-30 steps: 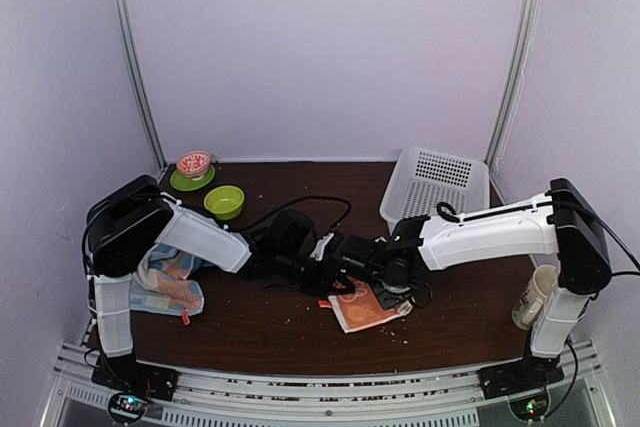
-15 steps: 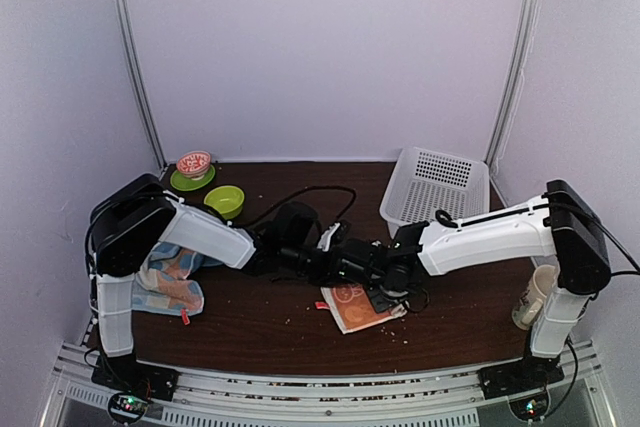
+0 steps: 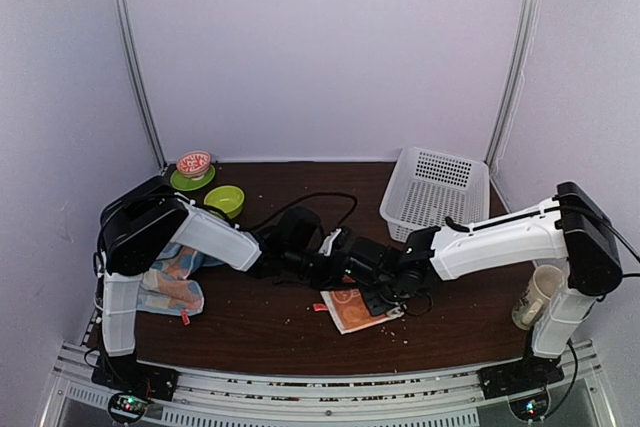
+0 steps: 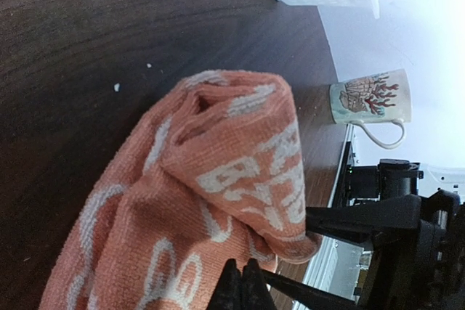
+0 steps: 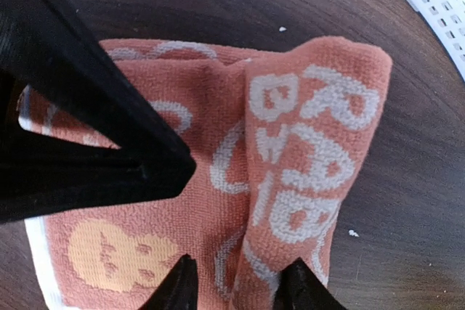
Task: Roll the towels
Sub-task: Roll the towel at the center of the board.
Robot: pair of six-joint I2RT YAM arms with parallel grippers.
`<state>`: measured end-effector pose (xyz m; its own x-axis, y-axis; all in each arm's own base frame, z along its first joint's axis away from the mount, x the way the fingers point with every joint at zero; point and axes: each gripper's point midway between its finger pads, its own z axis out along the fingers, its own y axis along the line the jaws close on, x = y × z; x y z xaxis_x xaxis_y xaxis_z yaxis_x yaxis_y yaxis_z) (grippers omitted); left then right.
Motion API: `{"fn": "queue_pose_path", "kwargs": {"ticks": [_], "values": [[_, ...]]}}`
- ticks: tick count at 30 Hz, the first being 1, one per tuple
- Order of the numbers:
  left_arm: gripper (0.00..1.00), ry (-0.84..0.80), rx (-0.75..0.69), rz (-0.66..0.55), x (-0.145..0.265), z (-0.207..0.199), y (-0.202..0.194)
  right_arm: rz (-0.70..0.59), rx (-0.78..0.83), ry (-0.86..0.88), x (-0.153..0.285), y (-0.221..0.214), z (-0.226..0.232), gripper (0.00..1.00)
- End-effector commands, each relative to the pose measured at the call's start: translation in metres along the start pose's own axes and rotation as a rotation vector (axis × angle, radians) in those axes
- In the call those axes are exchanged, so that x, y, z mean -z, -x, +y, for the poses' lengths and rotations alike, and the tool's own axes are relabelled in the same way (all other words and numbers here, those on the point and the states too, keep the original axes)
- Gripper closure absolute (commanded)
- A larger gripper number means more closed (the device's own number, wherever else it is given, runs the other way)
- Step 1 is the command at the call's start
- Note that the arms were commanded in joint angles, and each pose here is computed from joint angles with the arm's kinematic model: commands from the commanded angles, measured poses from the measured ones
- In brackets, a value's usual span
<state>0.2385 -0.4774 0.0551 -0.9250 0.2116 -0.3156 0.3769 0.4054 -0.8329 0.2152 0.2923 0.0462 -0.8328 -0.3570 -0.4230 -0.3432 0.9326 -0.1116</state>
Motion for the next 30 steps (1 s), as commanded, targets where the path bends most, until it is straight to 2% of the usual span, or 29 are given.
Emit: {"fn": "queue_pose_path", "kwargs": {"ticks": [1,13,30], "values": [[1.0,-0.035,-0.019,-0.028,0.008,-0.009,0.012,-0.032,-0.005,0.142,0.009,0.003,0.018,0.56],[1.0,-0.017,-0.021,-0.034,0.014,-0.006,0.014,-0.075,-0.025,0.301,0.019,0.01,0.033,0.45],[1.0,-0.067,-0.057,-0.099,0.036,-0.032,0.036,0.004,-0.049,0.412,-0.007,-0.011,0.046,0.43]]}}
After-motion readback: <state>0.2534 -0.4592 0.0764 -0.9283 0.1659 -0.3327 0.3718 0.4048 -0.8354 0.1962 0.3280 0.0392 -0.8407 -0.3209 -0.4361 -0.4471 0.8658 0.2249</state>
